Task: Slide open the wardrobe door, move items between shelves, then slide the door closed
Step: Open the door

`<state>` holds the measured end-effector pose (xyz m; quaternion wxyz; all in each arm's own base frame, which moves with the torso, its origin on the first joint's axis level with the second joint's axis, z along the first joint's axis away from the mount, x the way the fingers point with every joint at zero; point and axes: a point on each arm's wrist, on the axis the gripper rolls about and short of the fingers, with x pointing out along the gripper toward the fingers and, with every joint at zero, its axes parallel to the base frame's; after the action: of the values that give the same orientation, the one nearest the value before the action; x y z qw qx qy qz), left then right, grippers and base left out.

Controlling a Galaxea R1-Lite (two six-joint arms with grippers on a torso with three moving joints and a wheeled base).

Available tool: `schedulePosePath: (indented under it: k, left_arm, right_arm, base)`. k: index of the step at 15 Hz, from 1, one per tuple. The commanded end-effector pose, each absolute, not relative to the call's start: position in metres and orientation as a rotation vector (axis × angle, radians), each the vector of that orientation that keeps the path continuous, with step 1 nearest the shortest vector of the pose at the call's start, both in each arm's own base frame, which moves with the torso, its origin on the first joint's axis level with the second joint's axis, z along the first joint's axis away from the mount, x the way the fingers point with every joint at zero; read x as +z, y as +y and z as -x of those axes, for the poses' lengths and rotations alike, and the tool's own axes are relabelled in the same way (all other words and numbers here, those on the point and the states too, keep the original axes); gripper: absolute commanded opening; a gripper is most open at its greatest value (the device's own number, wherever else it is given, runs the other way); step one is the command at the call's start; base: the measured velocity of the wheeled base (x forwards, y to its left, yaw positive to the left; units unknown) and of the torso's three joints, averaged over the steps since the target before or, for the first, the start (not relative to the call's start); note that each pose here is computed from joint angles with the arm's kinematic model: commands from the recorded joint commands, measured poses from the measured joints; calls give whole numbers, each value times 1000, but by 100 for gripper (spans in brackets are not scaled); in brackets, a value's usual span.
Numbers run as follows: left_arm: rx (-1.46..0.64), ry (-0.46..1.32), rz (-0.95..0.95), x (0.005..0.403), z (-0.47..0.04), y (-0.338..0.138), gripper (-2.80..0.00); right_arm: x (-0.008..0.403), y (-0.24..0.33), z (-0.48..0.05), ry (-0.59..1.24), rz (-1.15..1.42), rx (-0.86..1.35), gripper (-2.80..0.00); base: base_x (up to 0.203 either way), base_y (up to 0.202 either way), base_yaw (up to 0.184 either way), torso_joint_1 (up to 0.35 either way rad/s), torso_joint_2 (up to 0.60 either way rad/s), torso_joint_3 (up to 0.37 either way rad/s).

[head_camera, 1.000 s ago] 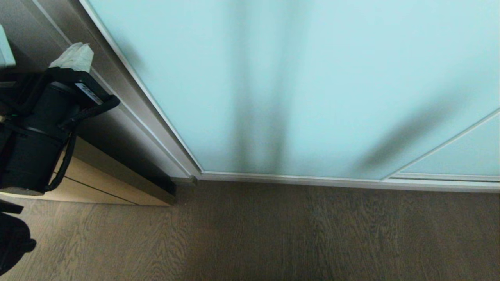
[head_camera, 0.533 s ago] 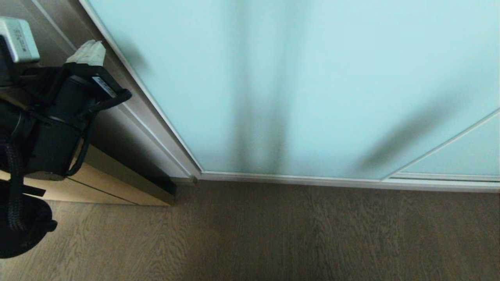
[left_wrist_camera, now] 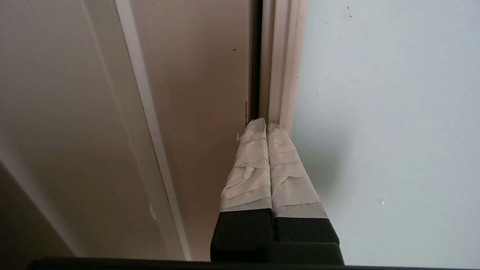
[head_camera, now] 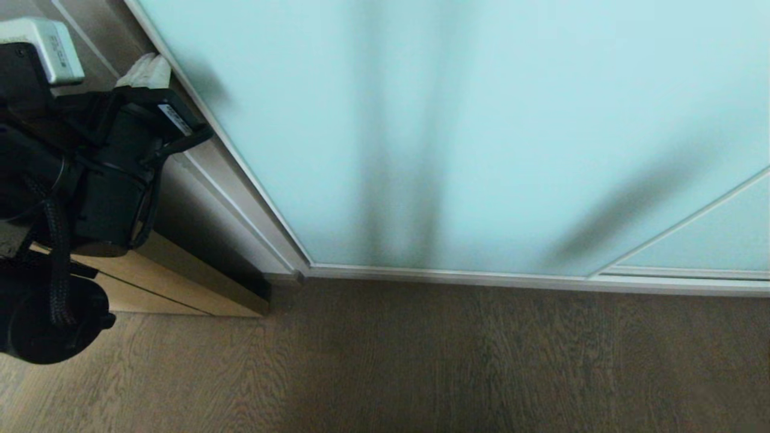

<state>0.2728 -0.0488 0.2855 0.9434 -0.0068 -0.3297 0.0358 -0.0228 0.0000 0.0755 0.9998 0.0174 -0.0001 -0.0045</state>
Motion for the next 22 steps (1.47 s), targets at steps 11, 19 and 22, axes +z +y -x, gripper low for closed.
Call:
schedulePosePath:
  k: [11,19,22]
  left_arm:
    - [13,-638,20,274,-287,-70,-280]
    - [-72,-576,28,250,-311,-102,-280]
    - [-156,-549,46,241,-310,-133,-280]
  right_arm:
    - [75,0,23,1,-35,-9,-280]
    - [75,0,23,0,-35,-9,-280]
    - [75,0,23,1,-35,-9,-280]
  base:
    - [0,0,0,0,0,0]
    - [0,0,0,0,0,0]
    - [0,0,0,0,0,0]
